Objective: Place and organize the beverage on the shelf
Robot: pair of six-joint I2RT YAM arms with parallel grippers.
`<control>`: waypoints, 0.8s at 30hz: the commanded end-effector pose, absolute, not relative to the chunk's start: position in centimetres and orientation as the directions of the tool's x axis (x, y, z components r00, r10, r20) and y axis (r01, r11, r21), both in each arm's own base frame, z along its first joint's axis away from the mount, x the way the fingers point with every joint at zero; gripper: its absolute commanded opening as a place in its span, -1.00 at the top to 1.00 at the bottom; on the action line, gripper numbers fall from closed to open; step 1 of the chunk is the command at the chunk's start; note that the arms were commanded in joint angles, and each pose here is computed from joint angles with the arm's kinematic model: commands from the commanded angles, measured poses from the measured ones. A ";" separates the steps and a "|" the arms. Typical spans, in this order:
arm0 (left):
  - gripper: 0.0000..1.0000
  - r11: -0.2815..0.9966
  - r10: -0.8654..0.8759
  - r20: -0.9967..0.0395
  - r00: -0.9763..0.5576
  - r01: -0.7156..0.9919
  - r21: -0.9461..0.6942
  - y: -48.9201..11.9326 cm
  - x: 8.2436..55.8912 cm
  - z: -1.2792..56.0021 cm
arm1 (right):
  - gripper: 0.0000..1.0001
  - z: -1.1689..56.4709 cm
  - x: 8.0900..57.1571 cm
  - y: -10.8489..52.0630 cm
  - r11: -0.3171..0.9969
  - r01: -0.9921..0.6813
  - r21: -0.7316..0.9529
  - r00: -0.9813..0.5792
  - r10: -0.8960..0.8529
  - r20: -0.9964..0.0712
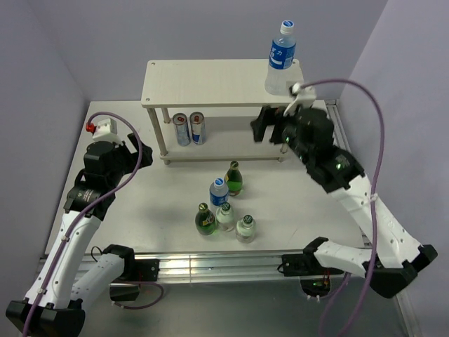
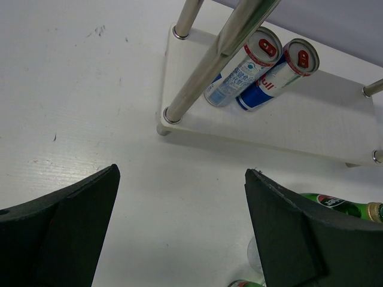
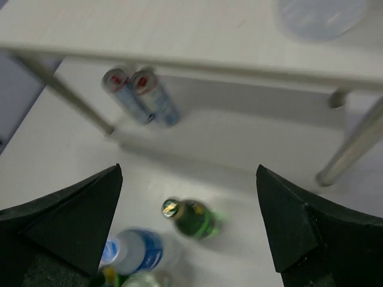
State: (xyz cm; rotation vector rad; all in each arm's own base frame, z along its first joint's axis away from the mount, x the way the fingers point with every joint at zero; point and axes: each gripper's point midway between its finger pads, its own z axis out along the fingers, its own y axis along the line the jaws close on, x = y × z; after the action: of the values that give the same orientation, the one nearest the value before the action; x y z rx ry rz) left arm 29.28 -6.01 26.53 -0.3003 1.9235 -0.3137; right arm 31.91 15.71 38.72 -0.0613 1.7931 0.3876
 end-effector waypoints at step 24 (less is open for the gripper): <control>-0.84 0.937 -0.346 -0.879 -0.327 -0.077 -0.340 -5.2 29.4 27.4 | -1.00 20.7 19.2 30.8 0.825 -0.474 0.308 -0.550 -0.004 -0.835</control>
State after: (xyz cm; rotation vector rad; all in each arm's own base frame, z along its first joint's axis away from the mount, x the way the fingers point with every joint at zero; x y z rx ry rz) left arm 29.25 -5.64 26.01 -0.3135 1.9414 -0.2958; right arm 17.99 30.22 19.47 -0.4210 2.1290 0.6424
